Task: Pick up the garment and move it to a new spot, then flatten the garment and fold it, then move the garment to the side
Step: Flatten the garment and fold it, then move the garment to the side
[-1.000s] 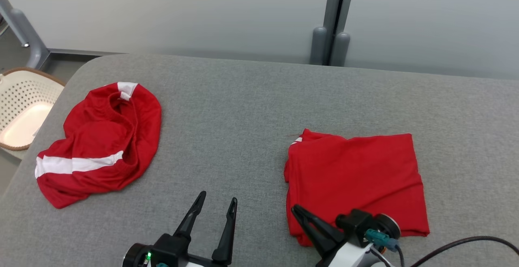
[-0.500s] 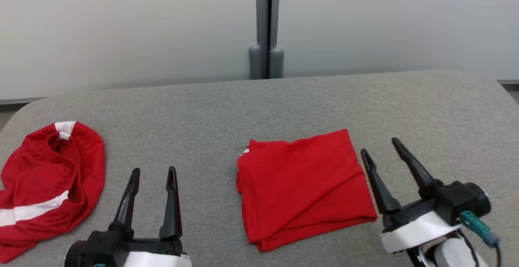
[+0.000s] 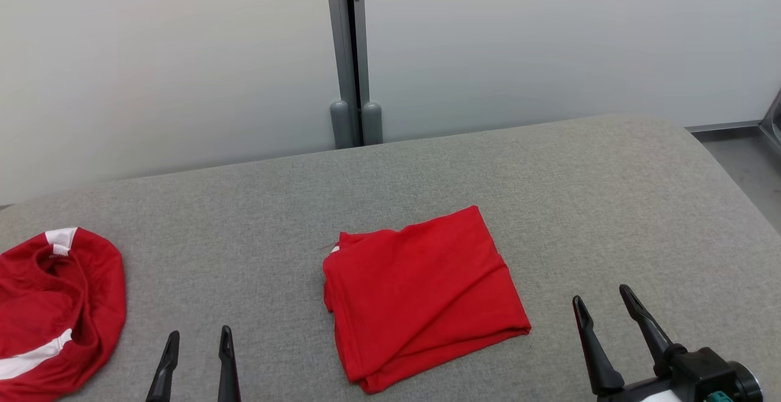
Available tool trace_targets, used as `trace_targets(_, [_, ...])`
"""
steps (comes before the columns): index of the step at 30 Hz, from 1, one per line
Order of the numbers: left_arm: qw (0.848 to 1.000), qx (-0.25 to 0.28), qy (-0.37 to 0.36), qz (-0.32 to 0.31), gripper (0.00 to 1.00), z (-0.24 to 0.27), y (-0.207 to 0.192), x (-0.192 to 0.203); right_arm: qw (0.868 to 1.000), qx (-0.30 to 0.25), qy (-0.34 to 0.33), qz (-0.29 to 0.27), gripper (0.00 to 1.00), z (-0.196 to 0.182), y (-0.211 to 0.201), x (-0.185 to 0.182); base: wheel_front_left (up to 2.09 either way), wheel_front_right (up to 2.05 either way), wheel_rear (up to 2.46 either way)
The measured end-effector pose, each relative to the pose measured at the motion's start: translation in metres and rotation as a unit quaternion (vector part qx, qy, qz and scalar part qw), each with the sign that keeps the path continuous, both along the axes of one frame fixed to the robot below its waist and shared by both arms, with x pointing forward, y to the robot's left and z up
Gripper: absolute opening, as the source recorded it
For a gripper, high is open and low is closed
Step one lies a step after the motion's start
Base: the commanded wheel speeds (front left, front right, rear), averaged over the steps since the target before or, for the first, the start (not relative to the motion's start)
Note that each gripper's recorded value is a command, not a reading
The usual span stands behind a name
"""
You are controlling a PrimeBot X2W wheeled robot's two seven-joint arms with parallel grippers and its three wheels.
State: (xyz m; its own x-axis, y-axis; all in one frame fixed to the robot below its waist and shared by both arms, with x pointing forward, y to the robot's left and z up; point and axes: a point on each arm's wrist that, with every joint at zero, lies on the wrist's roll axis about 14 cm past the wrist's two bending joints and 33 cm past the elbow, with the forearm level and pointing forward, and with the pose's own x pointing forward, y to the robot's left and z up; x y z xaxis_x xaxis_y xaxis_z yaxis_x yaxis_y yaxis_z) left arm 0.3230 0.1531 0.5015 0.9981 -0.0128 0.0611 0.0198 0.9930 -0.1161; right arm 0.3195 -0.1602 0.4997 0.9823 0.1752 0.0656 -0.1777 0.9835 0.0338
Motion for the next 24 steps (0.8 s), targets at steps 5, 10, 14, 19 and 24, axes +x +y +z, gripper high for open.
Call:
trace_targets(5, [1.000,0.006,0.006,0.001,1.00,-0.004,0.001,-0.007,1.000,0.002,0.000,0.006,1.00,-0.001,0.005,-0.003,0.00,0.00,0.00])
trace_targets(10, [1.000,0.008,0.005,0.005,1.00,-0.004,0.002,-0.010,1.000,0.003,-0.003,0.020,1.00,0.001,0.014,-0.001,0.00,0.00,0.00])
trace_targets(14, [1.000,0.008,0.004,0.007,1.00,-0.004,0.003,-0.012,1.000,0.003,-0.003,0.025,1.00,0.002,0.017,-0.001,0.00,0.00,0.00])
trace_targets(19, [1.000,0.009,0.003,0.011,1.00,-0.003,0.004,-0.012,1.000,0.002,-0.005,0.026,1.00,0.003,0.017,0.000,0.00,0.00,0.00])
trace_targets(24, [1.000,0.009,0.005,0.010,1.00,-0.005,0.004,-0.013,1.000,0.002,-0.003,0.027,1.00,0.001,0.018,0.000,0.00,0.00,0.00])
